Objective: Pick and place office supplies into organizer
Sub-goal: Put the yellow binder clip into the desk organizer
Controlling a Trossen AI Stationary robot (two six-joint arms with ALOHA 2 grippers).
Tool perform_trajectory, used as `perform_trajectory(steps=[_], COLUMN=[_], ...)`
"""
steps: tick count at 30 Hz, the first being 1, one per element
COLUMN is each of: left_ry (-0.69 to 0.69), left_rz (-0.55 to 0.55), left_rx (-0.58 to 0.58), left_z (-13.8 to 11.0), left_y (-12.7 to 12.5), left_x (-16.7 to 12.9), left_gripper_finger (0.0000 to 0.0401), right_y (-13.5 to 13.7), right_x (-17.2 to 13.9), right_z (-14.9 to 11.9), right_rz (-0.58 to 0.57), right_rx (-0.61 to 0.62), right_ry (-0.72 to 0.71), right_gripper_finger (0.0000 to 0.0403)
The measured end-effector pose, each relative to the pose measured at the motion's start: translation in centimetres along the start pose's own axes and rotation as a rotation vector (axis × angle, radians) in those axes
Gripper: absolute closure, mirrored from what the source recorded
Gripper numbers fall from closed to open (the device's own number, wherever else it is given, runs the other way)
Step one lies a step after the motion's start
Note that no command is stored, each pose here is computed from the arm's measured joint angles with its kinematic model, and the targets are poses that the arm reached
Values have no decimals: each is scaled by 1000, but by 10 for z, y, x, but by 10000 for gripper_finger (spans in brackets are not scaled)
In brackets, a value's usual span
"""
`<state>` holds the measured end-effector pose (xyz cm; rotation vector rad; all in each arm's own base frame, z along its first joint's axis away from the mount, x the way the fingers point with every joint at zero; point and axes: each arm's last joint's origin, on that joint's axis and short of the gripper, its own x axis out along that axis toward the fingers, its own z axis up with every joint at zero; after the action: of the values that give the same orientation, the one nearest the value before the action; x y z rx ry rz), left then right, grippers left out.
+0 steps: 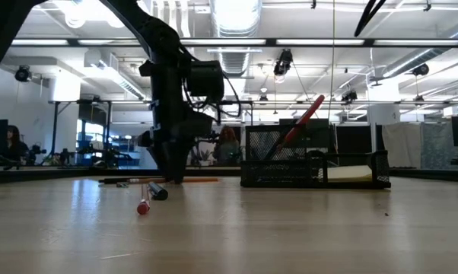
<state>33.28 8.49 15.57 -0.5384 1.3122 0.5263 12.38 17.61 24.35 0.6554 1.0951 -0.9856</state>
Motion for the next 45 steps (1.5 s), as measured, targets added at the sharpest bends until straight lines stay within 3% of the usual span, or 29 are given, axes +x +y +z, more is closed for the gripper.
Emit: perform_trajectory(steps=[10, 22, 31, 37, 45], left_ry=[10, -15, -9, -56, -297], left_rz=[32, 46, 83, 16, -261], left_rx=[3, 3, 45, 92, 247], left_z=[2, 1, -6, 1, 14], left_y=[-5, -16, -23, -40, -102], left_x=[6, 4, -1, -30, -76], left_gripper_finger=[257, 345, 359, 360, 361], right_y=[1, 0, 0, 0, 0], right_x=[0, 0, 0, 0, 0], right_z=[0, 0, 0, 0, 0], right_rz=[3, 1, 0, 1, 0], right_rx=[2, -3, -17, -18, -20], right_ry=[8, 6, 6, 6, 5], right_gripper_finger=[326, 326, 326, 326, 326])
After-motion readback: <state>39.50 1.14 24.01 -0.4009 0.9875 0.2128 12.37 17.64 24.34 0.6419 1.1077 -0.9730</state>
